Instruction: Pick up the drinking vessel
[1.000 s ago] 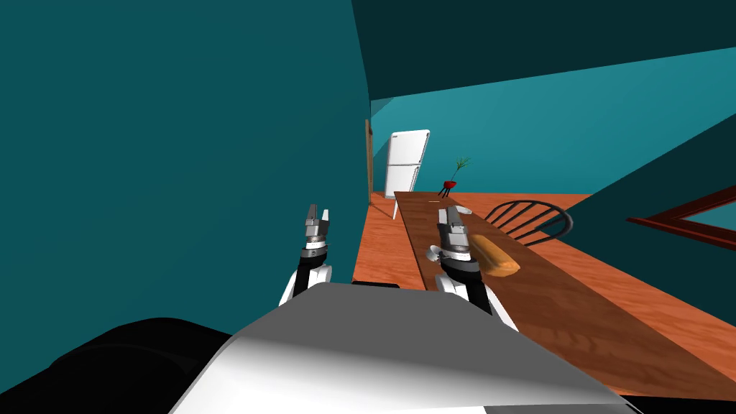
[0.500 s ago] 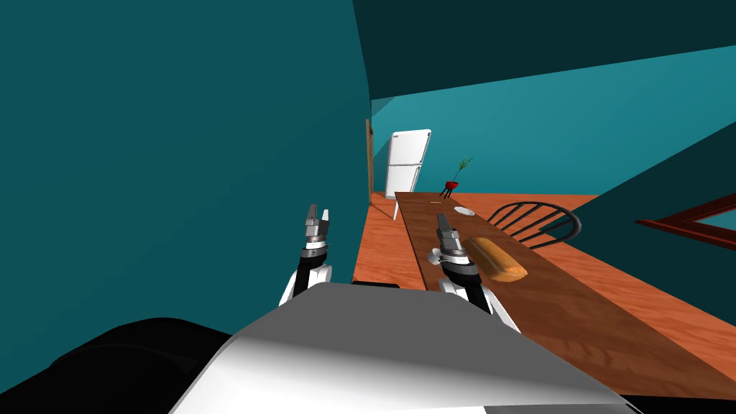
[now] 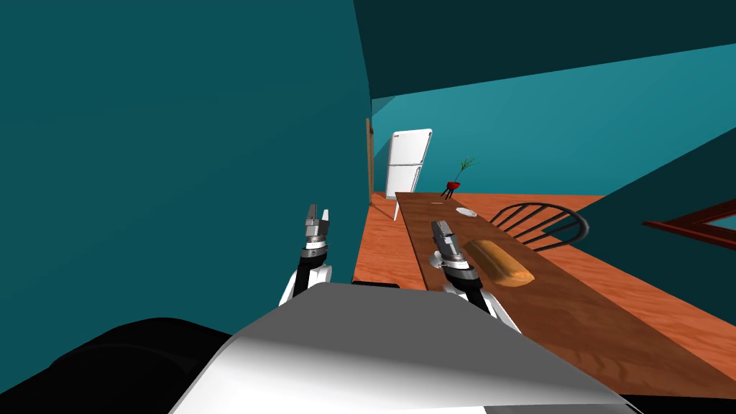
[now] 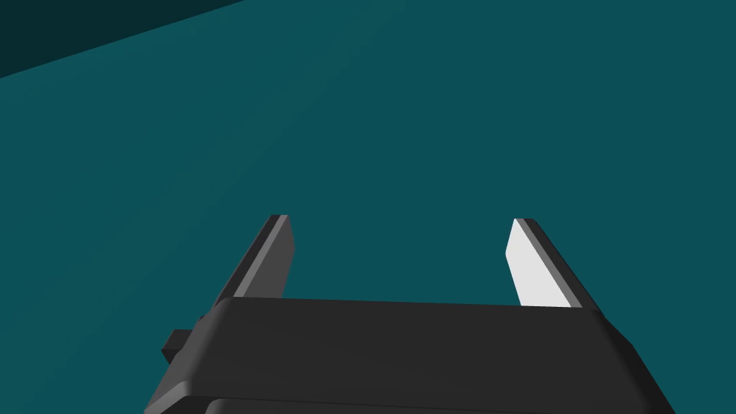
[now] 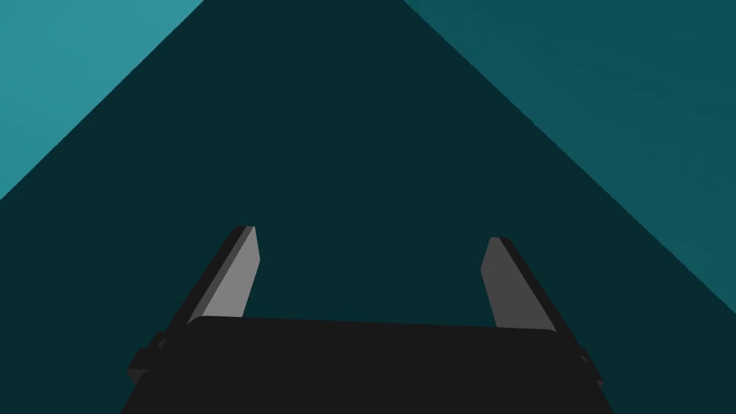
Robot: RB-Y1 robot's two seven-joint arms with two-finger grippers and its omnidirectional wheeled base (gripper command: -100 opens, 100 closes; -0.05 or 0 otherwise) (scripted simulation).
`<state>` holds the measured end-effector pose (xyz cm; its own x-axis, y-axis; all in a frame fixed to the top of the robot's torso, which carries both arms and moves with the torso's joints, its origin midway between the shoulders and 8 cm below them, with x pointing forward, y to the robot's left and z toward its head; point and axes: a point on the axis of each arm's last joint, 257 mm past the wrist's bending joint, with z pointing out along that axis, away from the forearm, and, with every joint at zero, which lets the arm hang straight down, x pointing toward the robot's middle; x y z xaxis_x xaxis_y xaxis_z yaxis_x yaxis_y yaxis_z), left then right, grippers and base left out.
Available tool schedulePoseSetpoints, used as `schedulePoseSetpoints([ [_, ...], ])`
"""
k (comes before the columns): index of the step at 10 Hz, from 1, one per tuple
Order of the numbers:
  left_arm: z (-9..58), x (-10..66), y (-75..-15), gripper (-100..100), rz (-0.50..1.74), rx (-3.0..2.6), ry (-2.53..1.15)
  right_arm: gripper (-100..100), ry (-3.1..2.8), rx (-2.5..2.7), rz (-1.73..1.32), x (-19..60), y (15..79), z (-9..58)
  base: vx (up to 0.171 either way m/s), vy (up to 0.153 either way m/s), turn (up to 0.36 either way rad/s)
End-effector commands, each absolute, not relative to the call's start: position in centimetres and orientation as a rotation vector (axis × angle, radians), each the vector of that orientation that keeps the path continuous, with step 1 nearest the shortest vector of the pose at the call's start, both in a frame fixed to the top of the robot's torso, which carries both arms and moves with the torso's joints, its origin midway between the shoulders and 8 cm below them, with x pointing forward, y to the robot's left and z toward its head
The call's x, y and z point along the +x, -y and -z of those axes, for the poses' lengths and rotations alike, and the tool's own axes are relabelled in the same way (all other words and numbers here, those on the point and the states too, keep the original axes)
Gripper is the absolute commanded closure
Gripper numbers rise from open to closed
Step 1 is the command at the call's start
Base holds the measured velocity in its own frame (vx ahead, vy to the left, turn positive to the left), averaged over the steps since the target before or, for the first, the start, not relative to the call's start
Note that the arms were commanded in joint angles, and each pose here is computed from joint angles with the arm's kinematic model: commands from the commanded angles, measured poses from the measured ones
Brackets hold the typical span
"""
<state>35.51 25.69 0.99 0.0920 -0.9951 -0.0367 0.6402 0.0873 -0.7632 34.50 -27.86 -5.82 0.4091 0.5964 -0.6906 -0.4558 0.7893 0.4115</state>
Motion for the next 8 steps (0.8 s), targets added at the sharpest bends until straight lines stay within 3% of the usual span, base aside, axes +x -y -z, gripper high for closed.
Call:
schedulePoseSetpoints([
  [1,-1.0,35.5,-25.7,0,1.361,-0.674,-0.666,-100,-0.956,0.137,-0.613,34.3,28.1,6.5,0.041,0.002,0.004],
  [8,-1.0,35.5,-25.7,0,1.361,-0.674,-0.666,-100,-1.116,-0.050,-0.325,33.5,30.4,13.8,0.042,0.004,0.002],
])
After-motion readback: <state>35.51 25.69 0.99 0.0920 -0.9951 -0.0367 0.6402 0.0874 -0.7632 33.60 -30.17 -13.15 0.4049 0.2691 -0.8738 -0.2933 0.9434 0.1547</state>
